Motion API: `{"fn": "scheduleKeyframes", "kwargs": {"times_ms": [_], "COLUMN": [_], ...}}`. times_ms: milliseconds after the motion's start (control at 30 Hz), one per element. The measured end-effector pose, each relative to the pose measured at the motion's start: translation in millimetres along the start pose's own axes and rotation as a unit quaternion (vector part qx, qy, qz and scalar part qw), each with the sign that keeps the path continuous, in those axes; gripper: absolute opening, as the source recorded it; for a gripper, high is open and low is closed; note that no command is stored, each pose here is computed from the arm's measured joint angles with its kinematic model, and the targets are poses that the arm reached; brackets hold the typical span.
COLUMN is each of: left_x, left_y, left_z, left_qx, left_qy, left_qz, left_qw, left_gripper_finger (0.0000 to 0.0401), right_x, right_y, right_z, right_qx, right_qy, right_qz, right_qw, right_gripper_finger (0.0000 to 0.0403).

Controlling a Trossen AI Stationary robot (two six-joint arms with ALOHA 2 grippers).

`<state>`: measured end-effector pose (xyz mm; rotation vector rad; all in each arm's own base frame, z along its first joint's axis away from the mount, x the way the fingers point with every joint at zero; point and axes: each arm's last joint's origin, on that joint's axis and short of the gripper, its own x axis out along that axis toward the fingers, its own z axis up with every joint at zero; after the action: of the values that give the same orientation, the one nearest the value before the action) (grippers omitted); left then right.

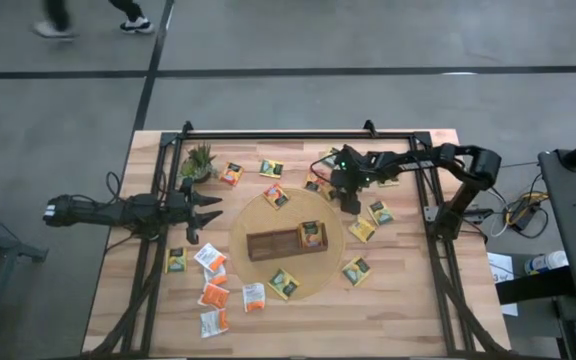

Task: Pick & Place Tea
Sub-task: Put the orange tea bag into the right section of the wooden organizer

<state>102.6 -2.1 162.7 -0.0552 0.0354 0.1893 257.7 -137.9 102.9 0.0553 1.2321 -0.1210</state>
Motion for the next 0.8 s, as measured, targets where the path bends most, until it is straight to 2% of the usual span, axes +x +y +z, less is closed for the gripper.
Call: {"fn": "scheduleKeyframes", "kwargs": {"times_ms": [100,233,400,600,700,800], "left_x": [0.0,0.0,0.0,0.0,0.0,0.0], "left_y": [0.0,0.0,0.0,0.0,0.0,0.0], "left_z": [0.0,0.0,0.0,0.0,0.0,0.0], "left_qx": [0.0,0.0,0.0,0.0,0.0,0.0], "left_qy": [0.0,0.0,0.0,0.0,0.0,0.0], "left_qz": [0.0,0.0,0.0,0.0,0.0,0.0], "left_qw": [1.0,1.0,1.0,1.0,1.0,1.0], "left_gripper_finger": [0.0165,0.0165,0.0165,0.0165,0.0165,0.0165], "right_x": [1.7,-10.7,-39.5,-89.2,-116.2,-135.1], "right_y": [-0.6,-0.1,-0.5,8.2,15.5,27.1], "right_z": [0.6,2.3,0.7,8.5,13.2,16.1], "right_qx": [-0.004,-0.004,0.013,0.005,0.007,0.007], "right_qy": [-0.002,-0.016,-0.031,-0.112,-0.174,-0.223], "right_qz": [-0.002,-0.023,-0.066,-0.103,-0.129,-0.128], "right_qw": [1.0,1.0,0.997,0.988,0.976,0.966], "right_gripper_finger": [0.0121,0.0027,0.0009,0.0008,0.0008,0.0008]}}
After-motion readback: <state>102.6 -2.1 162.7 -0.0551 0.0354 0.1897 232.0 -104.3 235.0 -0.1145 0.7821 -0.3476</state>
